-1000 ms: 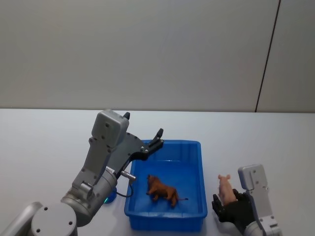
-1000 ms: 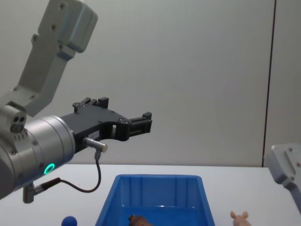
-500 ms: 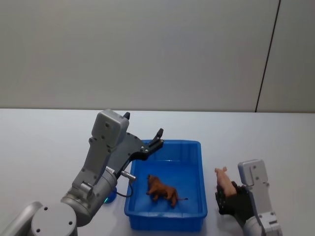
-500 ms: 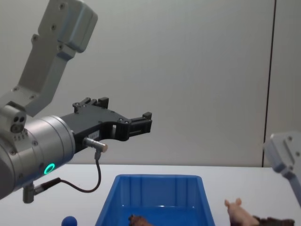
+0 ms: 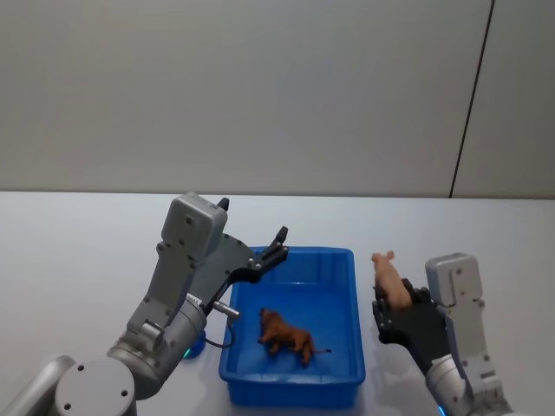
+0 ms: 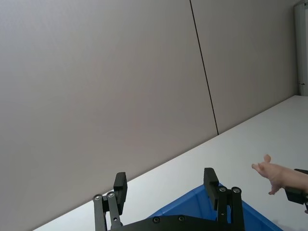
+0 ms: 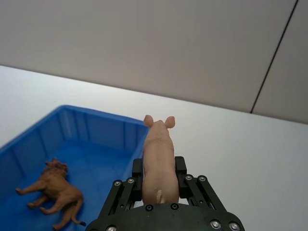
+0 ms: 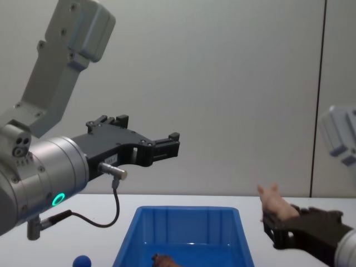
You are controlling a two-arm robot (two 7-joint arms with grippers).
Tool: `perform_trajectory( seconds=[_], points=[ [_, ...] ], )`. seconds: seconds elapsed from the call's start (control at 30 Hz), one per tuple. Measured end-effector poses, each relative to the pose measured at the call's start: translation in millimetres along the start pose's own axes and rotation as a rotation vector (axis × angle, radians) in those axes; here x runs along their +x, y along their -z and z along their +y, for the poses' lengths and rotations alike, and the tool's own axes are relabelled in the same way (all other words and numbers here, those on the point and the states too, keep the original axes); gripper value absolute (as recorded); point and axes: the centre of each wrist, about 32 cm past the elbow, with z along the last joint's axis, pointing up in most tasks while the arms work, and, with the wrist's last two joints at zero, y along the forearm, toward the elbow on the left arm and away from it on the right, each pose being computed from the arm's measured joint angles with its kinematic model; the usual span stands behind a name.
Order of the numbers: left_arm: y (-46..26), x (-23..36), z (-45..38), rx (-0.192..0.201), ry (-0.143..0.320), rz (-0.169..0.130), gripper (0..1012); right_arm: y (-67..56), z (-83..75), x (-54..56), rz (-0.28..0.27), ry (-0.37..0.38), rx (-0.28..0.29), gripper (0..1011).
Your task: Pick up the two dolls from the table and place them into the box.
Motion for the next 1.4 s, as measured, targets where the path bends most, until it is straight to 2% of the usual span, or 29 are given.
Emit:
perform_trajectory(
  seconds=[0.27,0.47,0.5,0.53,0.57,0.67,0.77,0.8,0.9,1.0,1.1,1.4],
  points=[
    [0.0,0.0,0.0,0.000,0.000,0.000,1003,-12.3,3.9,-3.5,0.010,-0.084,0.062,381],
    [0.0,0.0,0.0,0.000,0.000,0.000,1003,-15.2,11.2,-8.0,0.015,-0.133,0.067,383],
    [0.0,0.0,0.0,0.000,0.000,0.000,1003,-15.3,13.7,-9.5,0.017,-0.143,0.065,433],
    [0.0,0.0,0.0,0.000,0.000,0.000,1003,-15.2,14.9,-10.1,0.017,-0.149,0.064,433],
    [0.0,0.0,0.0,0.000,0.000,0.000,1003,-14.6,17.1,-11.4,0.018,-0.159,0.060,496],
    [0.0,0.0,0.0,0.000,0.000,0.000,1003,-13.5,20.8,-13.1,0.018,-0.170,0.054,558],
    [0.0,0.0,0.0,0.000,0.000,0.000,1003,-11.1,25.7,-15.0,0.017,-0.184,0.042,705],
    [0.0,0.0,0.0,0.000,0.000,0.000,1003,-10.5,26.7,-15.3,0.018,-0.186,0.039,713],
    [0.0,0.0,0.0,0.000,0.000,0.000,1003,-8.3,29.3,-15.6,0.018,-0.190,0.030,816],
    [0.0,0.0,0.0,0.000,0.000,0.000,1003,-7.2,30.4,-15.2,0.018,-0.190,0.025,870],
    [0.0,0.0,0.0,0.000,0.000,0.000,1003,-5.3,30.8,-13.1,0.018,-0.184,0.019,982],
    [0.0,0.0,0.0,0.000,0.000,0.000,1003,-1.1,25.3,-4.9,0.026,-0.126,0.010,1001]
  ],
)
